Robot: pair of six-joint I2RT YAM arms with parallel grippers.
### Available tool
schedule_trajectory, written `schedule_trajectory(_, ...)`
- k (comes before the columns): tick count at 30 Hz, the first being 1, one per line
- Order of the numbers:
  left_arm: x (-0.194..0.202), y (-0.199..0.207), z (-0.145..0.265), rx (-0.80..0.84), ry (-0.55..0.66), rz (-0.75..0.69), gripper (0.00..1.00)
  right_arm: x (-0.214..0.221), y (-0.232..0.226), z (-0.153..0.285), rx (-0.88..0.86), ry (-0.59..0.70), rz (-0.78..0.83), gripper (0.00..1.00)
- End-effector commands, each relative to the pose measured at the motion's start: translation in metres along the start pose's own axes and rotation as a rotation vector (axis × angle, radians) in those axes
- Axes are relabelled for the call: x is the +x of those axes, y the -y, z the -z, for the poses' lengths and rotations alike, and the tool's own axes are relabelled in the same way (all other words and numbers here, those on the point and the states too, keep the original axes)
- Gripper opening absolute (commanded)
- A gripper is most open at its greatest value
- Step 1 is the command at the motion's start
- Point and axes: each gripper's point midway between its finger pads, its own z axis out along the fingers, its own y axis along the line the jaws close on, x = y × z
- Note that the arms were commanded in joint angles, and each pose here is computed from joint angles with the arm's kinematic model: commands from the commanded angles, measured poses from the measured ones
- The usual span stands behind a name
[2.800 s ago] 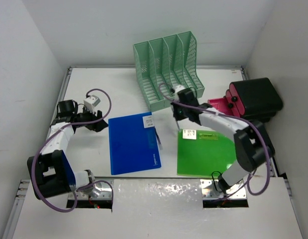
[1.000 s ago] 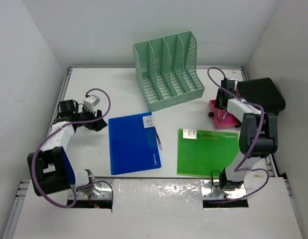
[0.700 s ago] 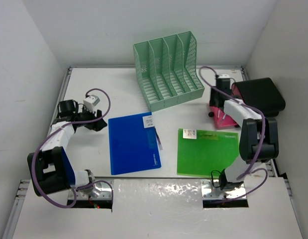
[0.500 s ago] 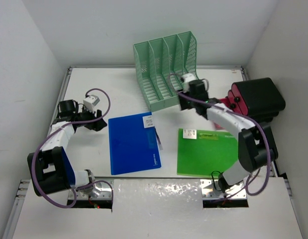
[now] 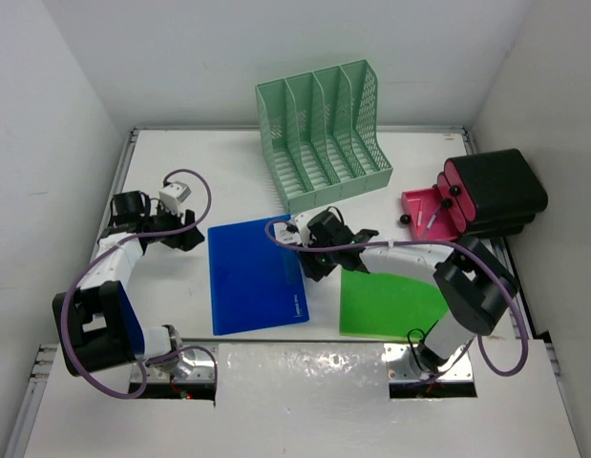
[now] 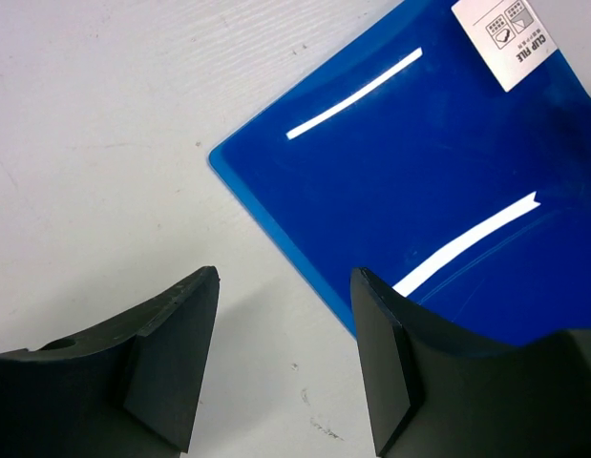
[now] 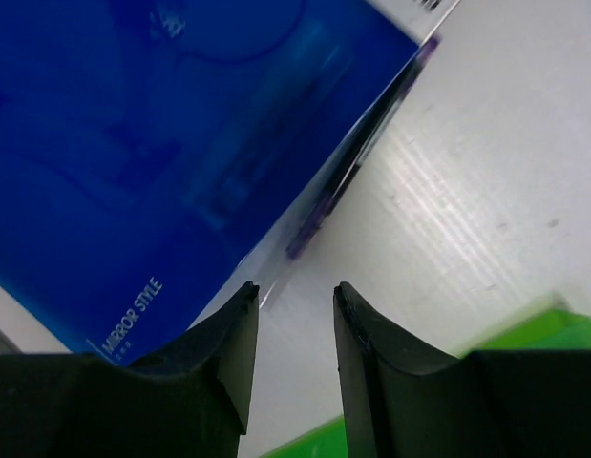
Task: Organize the desk
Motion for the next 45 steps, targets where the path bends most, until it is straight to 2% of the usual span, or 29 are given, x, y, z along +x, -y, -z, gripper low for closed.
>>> schedule_trajectory(1,-0.006,-0.002,-0.002,-0.004,0.021,-0.023,0.56,0.001,-0.016,0.001,-0.034,0.014,-0.014,0.36)
schedule_trajectory(8,-0.005,-0.002,-0.002,-0.007,0.017,-0.020,0.56,0.024,-0.012,-0.018,-0.006,-0.049,-0.056,0.34)
schedule_trajectory(15,-0.005,-0.003,-0.002,-0.009,0.017,-0.022,0.56,0.018,-0.001,-0.039,0.057,-0.072,-0.086,0.35)
schedule_trajectory(19,-0.004,-0.003,-0.002,-0.012,0.013,-0.022,0.56,0.016,0.019,-0.046,0.174,-0.116,-0.097,0.35)
schedule_trajectory(20,-0.004,-0.003,-0.002,-0.014,0.013,-0.022,0.56,0.002,0.023,-0.048,0.195,-0.101,-0.092,0.35)
schedule_trajectory(21,-0.004,-0.003,-0.002,-0.014,0.014,-0.023,0.56,0.012,0.030,-0.052,0.222,-0.154,-0.094,0.35)
schedule_trajectory(24,-0.004,-0.003,-0.001,-0.013,0.011,-0.022,0.56,0.005,0.048,-0.056,0.280,-0.175,-0.120,0.34)
schedule_trajectory(26,-0.004,-0.003,-0.001,-0.014,0.010,-0.023,0.56,0.014,0.059,-0.063,0.295,-0.209,-0.150,0.28)
schedule_trajectory(27,-0.004,-0.003,-0.001,-0.015,0.009,-0.022,0.55,0.018,0.060,-0.065,0.288,-0.217,-0.158,0.14)
schedule_trajectory(28,-0.004,-0.004,-0.001,-0.015,0.009,-0.025,0.56,0.029,0.060,-0.066,0.283,-0.239,-0.160,0.05)
schedule_trajectory(29,-0.004,-0.003,0.000,-0.014,0.009,-0.025,0.56,0.032,0.059,-0.067,0.274,-0.244,-0.151,0.00)
schedule_trajectory(31,-0.003,-0.003,-0.001,-0.015,0.009,-0.024,0.56,0.044,0.054,-0.064,0.240,-0.256,-0.135,0.00)
schedule_trajectory(33,-0.004,-0.004,-0.001,-0.015,0.012,-0.028,0.56,0.041,0.044,-0.060,0.180,-0.215,-0.135,0.00)
schedule_trajectory(39,-0.004,-0.004,-0.001,-0.018,0.012,-0.026,0.56,-0.035,0.037,0.003,0.107,0.111,-0.165,0.00)
schedule_trajectory(41,-0.004,-0.004,-0.001,-0.020,0.011,-0.026,0.56,-0.060,0.059,0.038,0.155,0.217,-0.190,0.00)
schedule_trajectory(45,-0.004,-0.005,-0.001,-0.020,0.009,-0.026,0.56,-0.055,0.139,0.090,0.380,0.298,-0.330,0.00)
